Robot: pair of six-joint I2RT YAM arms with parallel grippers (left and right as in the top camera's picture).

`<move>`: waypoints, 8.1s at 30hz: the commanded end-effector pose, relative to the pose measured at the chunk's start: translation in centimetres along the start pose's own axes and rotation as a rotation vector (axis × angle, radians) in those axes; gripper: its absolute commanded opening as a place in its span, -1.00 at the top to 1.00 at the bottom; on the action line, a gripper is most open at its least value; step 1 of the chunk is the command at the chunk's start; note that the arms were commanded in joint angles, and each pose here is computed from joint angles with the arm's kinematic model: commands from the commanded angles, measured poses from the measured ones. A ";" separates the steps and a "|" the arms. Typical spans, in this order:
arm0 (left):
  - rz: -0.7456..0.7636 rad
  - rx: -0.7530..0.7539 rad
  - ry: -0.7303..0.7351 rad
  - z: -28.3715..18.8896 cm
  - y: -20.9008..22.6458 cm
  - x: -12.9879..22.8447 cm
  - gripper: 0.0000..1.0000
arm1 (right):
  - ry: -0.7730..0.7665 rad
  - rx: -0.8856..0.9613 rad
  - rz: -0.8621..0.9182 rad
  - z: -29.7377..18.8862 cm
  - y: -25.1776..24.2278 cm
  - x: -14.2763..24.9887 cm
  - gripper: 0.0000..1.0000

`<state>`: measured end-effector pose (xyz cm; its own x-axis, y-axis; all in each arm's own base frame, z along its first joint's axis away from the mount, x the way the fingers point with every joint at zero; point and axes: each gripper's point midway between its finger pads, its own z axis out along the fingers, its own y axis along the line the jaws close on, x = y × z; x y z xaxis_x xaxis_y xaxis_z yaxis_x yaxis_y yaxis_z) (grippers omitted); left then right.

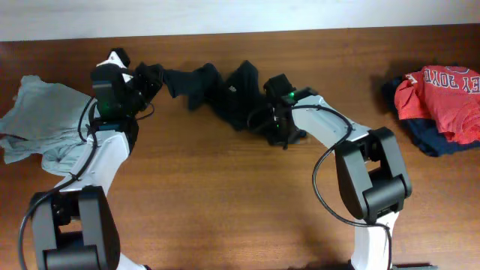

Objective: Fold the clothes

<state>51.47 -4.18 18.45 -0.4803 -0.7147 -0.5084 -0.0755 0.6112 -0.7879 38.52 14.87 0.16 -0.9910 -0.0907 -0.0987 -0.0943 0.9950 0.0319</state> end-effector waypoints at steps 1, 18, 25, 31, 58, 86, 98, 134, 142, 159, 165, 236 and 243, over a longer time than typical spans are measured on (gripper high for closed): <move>0.157 0.043 -0.043 -1.5 -3.5 -2.4 0.98 | -0.013 -0.002 0.047 -3.8 -1.2 -1.0 0.92; 0.409 -0.025 -0.273 -11.0 -10.6 -8.5 0.98 | -0.125 -0.012 0.002 -22.3 -5.9 -2.8 0.92; 0.414 -0.033 -0.388 -16.5 -11.9 -11.6 0.98 | -0.190 -0.016 0.003 -27.6 -7.1 -2.1 0.92; 0.443 -0.080 -0.448 -20.6 -12.2 -13.5 0.98 | -0.332 -0.068 -0.026 -32.5 -6.4 -1.4 0.92; 0.547 0.026 -0.627 -33.5 -21.2 -12.3 0.98 | -0.484 -0.209 -0.003 -38.8 -4.4 2.4 0.92; 0.499 -0.092 -0.435 -25.0 -18.0 -13.3 0.98 | -0.512 -0.166 0.167 -38.3 -5.8 0.3 0.93; 0.447 -0.186 -0.208 -10.6 -10.4 -11.7 0.98 | -0.321 -0.114 0.212 -26.5 -7.2 -8.1 0.93; 0.553 -0.261 0.255 0.6 -5.1 3.3 -0.89 | -0.029 -0.062 0.221 -10.4 -10.4 -10.8 -0.98; 0.619 -0.364 0.572 -2.4 -3.8 12.6 -0.53 | 0.073 -0.026 0.169 -10.3 -11.2 -8.2 -0.98; 0.858 -0.438 0.898 -6.6 -1.8 23.3 -0.04 | 0.187 -0.008 0.118 -6.2 -11.6 -5.8 -0.96; 0.842 -0.510 0.994 -8.1 2.1 25.3 0.65 | 0.199 -0.009 0.119 -4.9 -11.6 -5.4 -0.89; 0.684 -0.639 1.150 -8.2 16.6 31.2 0.99 | 0.285 -0.054 0.402 -3.9 -21.1 -1.7 0.92; 0.688 -0.644 1.148 -8.2 16.7 31.1 0.99 | 0.243 -0.032 0.501 -3.9 -26.0 -1.2 0.78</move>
<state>32.04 -16.95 -1.01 -0.9664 0.2291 -0.1163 0.2485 0.9484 -0.1971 41.78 -9.69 2.16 -0.9108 0.3581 0.2054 0.3787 0.9228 0.0709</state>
